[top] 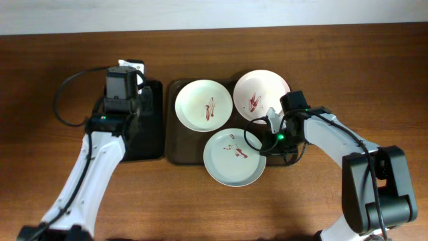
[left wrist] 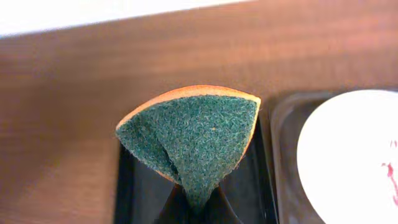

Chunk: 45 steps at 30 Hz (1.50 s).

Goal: Clean dirty plates on tray and stack at the side
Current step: 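Lift the sponge with the left gripper and carry it toward the plate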

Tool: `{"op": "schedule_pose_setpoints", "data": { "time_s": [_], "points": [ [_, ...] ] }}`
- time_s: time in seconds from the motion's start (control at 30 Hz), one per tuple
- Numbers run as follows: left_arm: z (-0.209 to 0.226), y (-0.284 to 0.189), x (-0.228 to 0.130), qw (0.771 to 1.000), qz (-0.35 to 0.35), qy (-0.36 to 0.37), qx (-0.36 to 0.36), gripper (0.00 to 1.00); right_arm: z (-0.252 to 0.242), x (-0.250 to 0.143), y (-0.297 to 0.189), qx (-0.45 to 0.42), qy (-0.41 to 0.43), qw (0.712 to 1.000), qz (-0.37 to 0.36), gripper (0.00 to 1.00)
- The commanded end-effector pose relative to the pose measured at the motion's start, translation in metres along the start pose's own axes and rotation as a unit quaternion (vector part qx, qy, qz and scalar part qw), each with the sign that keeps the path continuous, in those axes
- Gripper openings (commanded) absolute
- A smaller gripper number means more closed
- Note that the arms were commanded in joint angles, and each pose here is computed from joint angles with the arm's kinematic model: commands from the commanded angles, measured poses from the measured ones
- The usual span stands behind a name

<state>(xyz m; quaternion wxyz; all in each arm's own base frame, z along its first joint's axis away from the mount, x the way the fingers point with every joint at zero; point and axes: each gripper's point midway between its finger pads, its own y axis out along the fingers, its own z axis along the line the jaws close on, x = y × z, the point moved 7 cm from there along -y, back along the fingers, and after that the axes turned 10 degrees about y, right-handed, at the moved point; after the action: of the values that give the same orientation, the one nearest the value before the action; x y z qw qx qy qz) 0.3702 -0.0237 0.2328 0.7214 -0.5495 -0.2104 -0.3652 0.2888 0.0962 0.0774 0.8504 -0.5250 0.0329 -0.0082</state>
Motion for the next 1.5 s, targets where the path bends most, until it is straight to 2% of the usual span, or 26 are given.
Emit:
{"op": "schedule_pose_setpoints", "data": {
  "time_s": [0.0, 0.17, 0.5, 1.47],
  "points": [
    [0.020, -0.036, 0.026, 0.997, -0.064, -0.010, 0.046, 0.00, 0.003, 0.003, -0.001, 0.000, -0.007, 1.000, -0.004, 0.04],
    [0.031, -0.066, 0.042, 0.990, -0.125, -0.027, 0.060, 0.00, 0.003, 0.004, -0.001, 0.000, -0.007, 1.000, -0.004, 0.04],
    [0.037, -0.085, 0.053, 0.983, -0.166, -0.038, 0.070, 0.00, 0.003, 0.004, -0.001, 0.000, -0.007, 1.000, -0.005, 0.04],
    [0.044, -0.095, 0.061, 0.977, -0.192, -0.041, 0.090, 0.00, 0.003, 0.004, -0.001, 0.000, -0.007, 1.000, -0.004, 0.04]
  ]
}}
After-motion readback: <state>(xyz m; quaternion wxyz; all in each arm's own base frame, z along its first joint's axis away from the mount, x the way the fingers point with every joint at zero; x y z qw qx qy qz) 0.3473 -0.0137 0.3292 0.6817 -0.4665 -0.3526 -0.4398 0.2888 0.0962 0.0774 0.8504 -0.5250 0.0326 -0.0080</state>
